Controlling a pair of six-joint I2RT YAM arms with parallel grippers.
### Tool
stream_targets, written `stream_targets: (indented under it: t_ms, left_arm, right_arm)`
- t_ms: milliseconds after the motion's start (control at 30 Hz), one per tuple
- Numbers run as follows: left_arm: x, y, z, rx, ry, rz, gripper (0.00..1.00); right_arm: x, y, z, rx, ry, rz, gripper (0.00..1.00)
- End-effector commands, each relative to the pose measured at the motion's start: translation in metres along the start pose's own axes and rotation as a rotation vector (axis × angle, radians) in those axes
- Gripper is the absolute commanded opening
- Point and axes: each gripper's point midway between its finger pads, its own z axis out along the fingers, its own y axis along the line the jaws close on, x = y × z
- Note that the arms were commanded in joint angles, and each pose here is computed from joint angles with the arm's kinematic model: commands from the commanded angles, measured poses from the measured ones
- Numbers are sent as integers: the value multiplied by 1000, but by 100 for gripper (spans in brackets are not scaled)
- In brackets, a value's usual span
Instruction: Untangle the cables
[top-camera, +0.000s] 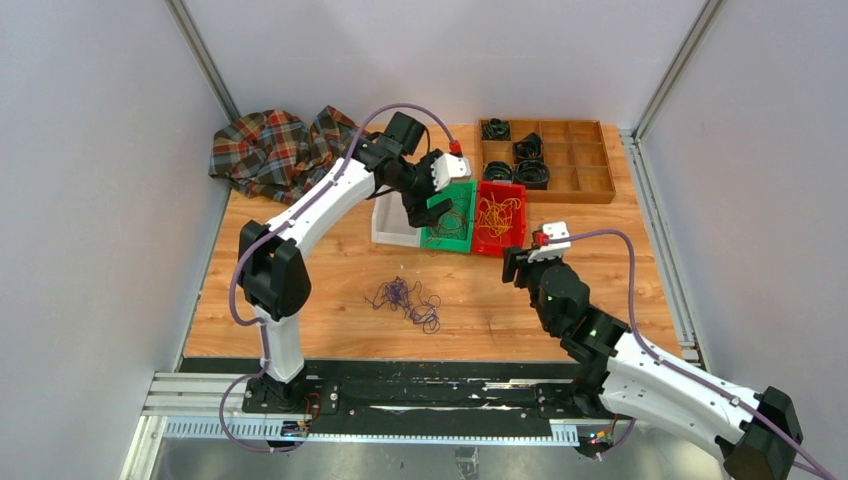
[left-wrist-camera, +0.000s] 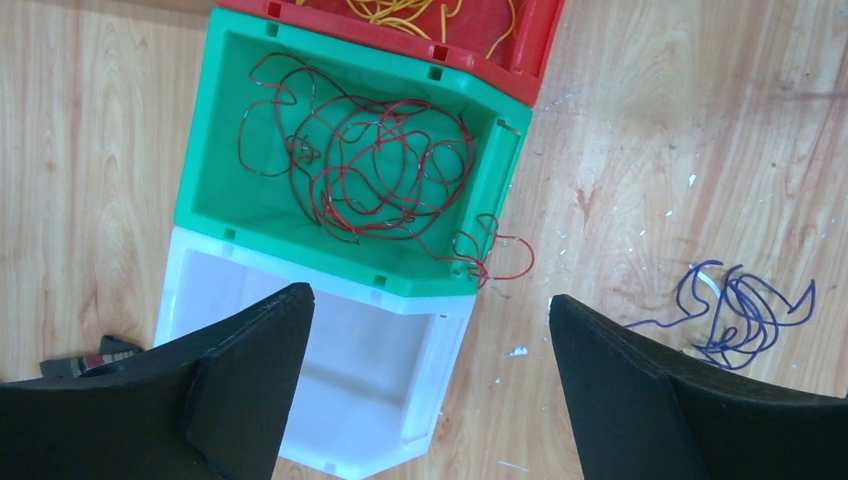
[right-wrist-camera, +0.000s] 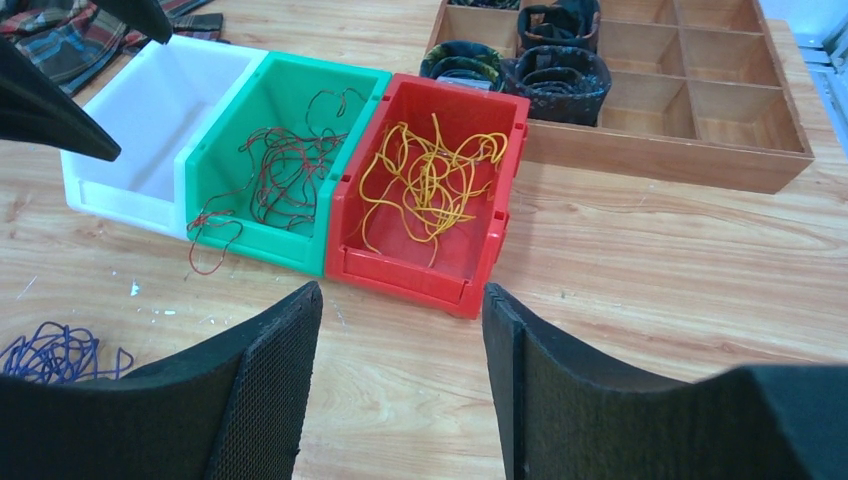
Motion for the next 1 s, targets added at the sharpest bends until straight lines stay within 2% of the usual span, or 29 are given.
stream_targets:
  t_ms: [0,167,433,667,800,967]
  left_arm:
    - [-5,-2,-21,5,-33,-41,92]
    - [11,3,-50,-33,-48,-108,93]
    - [69,-17,-84,-77,6,-198,96]
    - [108,-33,-95,-92,53,-251,97]
    - [112,-39,-96,-91,58,-248,97]
    - [116,-46,-97,-71,71,-250,97]
  right_arm:
    - [-10,21,7,-83,12,23,61]
    - [14,68,27,-229,128,9,67]
    - [41,141,80,-413,252,-16,71]
    - [71,155,127,-420,379,32,66]
    - [93,151,144,-394,464,31,58]
    - [105,148,153,-385,495,10,55]
